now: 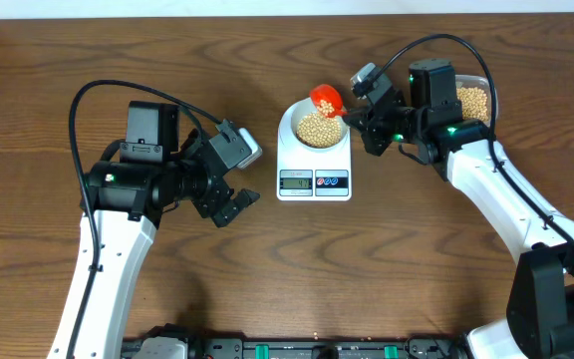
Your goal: Scoop item into bowl and weigh 50g on scale
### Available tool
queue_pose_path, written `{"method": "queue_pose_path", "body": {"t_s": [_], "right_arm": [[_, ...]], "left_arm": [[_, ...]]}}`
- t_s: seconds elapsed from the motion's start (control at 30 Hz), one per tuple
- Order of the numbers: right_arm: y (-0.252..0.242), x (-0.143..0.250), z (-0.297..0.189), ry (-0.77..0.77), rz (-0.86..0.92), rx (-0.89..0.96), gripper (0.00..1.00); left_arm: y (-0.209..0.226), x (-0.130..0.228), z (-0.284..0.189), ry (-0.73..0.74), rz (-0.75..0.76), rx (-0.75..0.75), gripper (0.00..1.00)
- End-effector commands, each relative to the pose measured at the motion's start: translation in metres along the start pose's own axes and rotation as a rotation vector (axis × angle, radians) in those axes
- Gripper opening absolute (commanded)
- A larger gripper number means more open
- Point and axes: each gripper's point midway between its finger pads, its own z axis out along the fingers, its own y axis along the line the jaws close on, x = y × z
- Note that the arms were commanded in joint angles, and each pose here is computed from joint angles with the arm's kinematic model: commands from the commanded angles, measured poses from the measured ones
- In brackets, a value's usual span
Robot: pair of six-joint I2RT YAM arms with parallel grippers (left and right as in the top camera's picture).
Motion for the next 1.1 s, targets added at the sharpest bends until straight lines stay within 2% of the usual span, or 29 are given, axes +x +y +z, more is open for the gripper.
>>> {"method": "queue_pose_path", "body": {"t_s": [0.0, 0.43, 1.07], "right_arm": [[0.0076, -0.0116, -0.0073, -0.034, -0.029, -0.007, 0.01], [0.0048, -0.0076, -0.006, -0.019, 0.048, 0.004, 0.01], [0.0048, -0.0078, -0.006, -0.02, 0.047, 0.004, 0.01]], "left_arm": [[0.002, -0.0048, -0.0074, -0.016, 0.003, -0.021, 0.98], [0.002, -0.0048, -0.0074, -0.016, 0.004, -0.021, 0.98], [0.002, -0.0048, -0.0074, -0.016, 0.004, -0.021, 0.98]]}}
